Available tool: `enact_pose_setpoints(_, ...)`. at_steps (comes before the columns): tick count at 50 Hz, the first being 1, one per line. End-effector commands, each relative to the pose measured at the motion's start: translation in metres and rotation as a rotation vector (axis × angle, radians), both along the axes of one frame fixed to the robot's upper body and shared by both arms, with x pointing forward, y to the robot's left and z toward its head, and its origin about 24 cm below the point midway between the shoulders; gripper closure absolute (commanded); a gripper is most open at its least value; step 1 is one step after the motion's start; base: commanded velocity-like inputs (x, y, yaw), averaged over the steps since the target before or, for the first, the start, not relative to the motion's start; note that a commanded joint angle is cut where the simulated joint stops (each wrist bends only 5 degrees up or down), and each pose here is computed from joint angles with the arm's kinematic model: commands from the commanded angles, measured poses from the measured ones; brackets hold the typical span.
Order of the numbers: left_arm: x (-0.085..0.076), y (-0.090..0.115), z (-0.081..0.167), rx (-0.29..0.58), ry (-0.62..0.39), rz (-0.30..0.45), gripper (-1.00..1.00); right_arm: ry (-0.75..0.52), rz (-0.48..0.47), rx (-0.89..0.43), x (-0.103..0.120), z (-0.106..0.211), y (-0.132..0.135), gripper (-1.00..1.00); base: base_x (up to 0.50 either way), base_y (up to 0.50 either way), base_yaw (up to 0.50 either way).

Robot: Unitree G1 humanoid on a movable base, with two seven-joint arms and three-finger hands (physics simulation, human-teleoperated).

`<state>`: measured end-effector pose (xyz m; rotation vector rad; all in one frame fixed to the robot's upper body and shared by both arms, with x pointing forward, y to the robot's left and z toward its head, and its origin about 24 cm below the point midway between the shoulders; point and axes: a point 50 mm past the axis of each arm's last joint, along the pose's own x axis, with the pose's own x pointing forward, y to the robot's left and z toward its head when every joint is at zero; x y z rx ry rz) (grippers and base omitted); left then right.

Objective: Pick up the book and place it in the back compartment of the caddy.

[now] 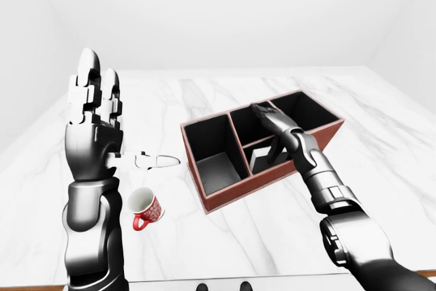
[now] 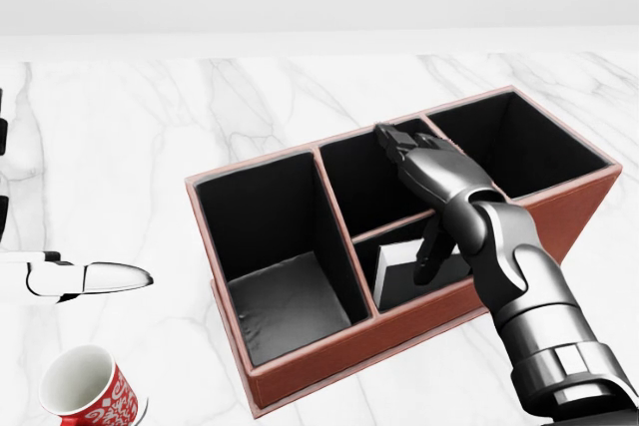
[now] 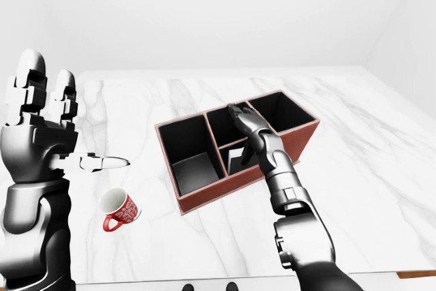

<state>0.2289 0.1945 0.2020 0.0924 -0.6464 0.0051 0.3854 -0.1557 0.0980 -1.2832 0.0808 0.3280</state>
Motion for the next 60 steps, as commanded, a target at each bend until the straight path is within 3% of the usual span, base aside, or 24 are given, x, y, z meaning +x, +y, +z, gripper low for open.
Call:
enact_pose_setpoints(1,0.001,-0.001,-0.001,0.0,0.004,-0.003,-1.0,-0.188,0.009,0.04,-0.005,0.039,0.001,-1.0,0.0,0.0,0.0)
enact_pose_setpoints(6,0.0,0.0,0.0,0.0,0.0,-0.002,-1.0,-0.232,0.079,0.129,-0.025,0.061,0.01,-1.0,0.0,0.0,0.0)
enact_pose_setpoints(13,-0.002,0.0,0.002,0.0,-0.012,-0.002,-1.0,-0.267,0.076,0.214,-0.048,0.089,0.011,-1.0,0.0,0.0,0.0)
enact_pose_setpoints(20,-0.003,0.0,0.003,0.002,-0.018,-0.002,-1.0,-0.33,0.151,0.229,-0.074,0.111,0.017,-1.0,0.0,0.0,0.0)
enact_pose_setpoints(24,-0.003,0.0,0.003,0.001,-0.018,-0.002,-1.0,-0.342,0.167,0.231,-0.079,0.115,0.018,-1.0,0.0,0.0,0.0)
enact_pose_setpoints(44,-0.007,0.0,0.009,0.0,-0.05,-0.006,-1.0,-0.627,0.335,0.323,-0.16,0.157,0.022,-1.0,0.0,0.0,0.0)
enact_pose_setpoints(51,-0.008,0.001,0.01,-0.001,-0.055,-0.004,-1.0,-0.678,0.354,0.331,-0.167,0.164,0.022,-1.0,0.0,0.0,0.0)
enact_pose_setpoints(52,-0.008,0.002,0.012,-0.003,-0.065,0.0,-1.0,-0.74,0.362,0.323,-0.182,0.171,0.019,-1.0,0.0,0.0,0.0)
enact_pose_setpoints(60,-0.01,0.002,0.014,-0.006,-0.077,-0.001,-1.0,-0.845,0.376,0.374,-0.197,0.178,0.014,-1.0,0.0,0.0,0.0)
